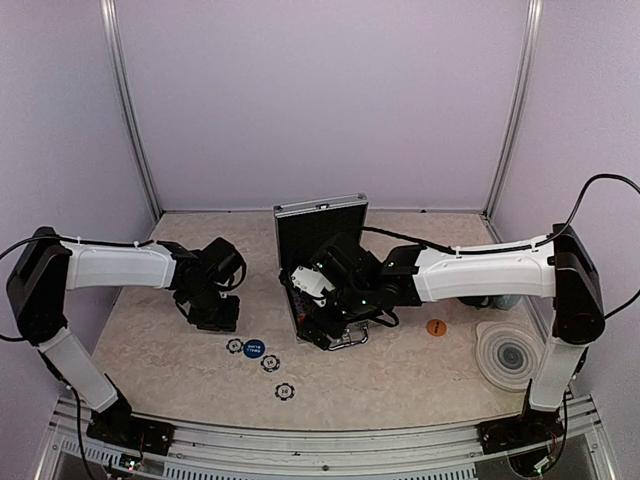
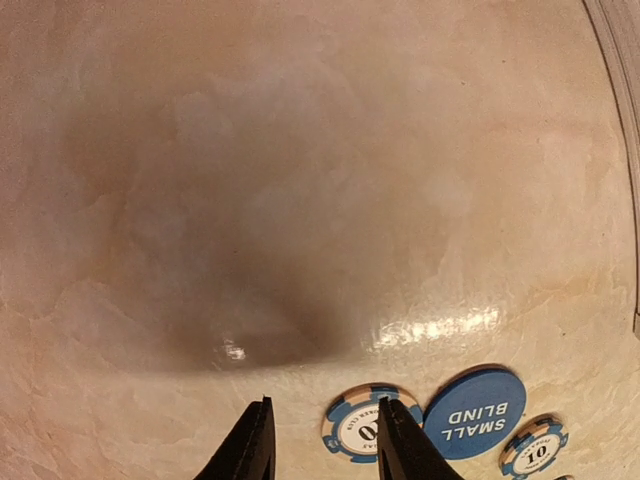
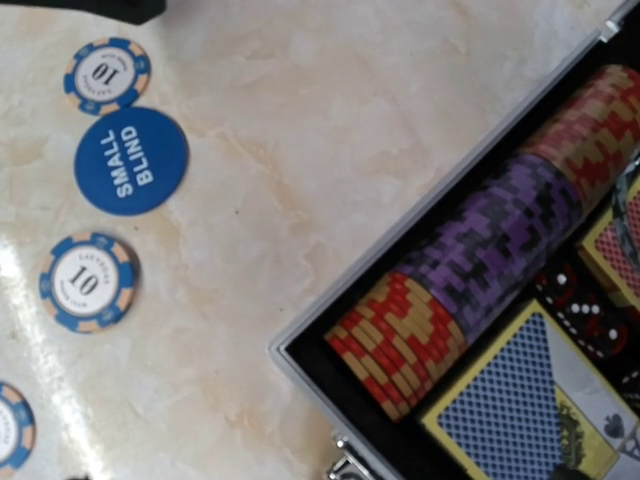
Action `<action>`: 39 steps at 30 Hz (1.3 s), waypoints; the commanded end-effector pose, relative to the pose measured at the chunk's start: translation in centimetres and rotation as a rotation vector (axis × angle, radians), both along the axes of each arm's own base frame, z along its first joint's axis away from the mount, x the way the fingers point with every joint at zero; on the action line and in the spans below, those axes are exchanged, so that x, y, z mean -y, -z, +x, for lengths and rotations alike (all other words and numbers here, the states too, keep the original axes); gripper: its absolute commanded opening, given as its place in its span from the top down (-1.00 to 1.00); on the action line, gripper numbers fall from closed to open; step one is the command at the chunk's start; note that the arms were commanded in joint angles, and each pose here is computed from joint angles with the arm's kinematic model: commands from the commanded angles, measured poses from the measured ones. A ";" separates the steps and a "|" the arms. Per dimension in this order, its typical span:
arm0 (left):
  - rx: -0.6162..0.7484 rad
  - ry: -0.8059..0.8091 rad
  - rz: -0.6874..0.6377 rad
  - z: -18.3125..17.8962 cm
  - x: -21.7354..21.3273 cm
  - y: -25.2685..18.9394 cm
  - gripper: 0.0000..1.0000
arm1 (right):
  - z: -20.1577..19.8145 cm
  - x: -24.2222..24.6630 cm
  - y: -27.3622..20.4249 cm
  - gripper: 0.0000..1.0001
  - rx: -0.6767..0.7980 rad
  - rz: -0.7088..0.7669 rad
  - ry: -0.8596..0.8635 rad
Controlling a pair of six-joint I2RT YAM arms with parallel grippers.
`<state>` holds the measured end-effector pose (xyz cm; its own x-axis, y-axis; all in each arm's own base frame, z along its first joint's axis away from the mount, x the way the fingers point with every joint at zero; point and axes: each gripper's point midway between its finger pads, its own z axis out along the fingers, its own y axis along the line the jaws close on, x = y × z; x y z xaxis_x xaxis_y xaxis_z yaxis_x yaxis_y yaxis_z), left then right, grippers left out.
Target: Pack up texas hold em set
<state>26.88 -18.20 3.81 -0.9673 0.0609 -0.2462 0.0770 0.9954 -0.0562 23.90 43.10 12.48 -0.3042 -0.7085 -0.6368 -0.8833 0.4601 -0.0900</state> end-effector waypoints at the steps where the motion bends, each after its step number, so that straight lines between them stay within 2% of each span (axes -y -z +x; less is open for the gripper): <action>1: -0.027 0.032 -0.036 -0.6 0.8 1.4 0.35 | 0.2 -0.1 -0.4 -0.98 0.009 0.007 -0.001; 5: -0.071 0.048 -0.034 -1.6 0.8 2.9 0.58 | 0.1 -0.1 -0.4 -0.98 0.006 0.009 0.001; 8: -0.093 0.054 -0.012 -2.4 0.5 3.6 0.67 | 0.2 0.0 -0.1 -0.98 0.004 0.004 0.002; 13: -0.128 0.073 0.004 -4.1 0.4 4.4 0.71 | 0.2 -0.3 -0.3 -0.98 0.006 0.010 -0.004; 27: -0.194 0.274 -0.111 -10.3 7.4 3.9 0.77 | 0.1 -0.9 -0.5 -0.98 -0.007 0.024 -0.017; 39: -0.174 0.424 -0.177 -11.3 14.7 3.7 0.80 | -0.8 -1.1 -0.6 -0.99 -0.025 0.028 -0.037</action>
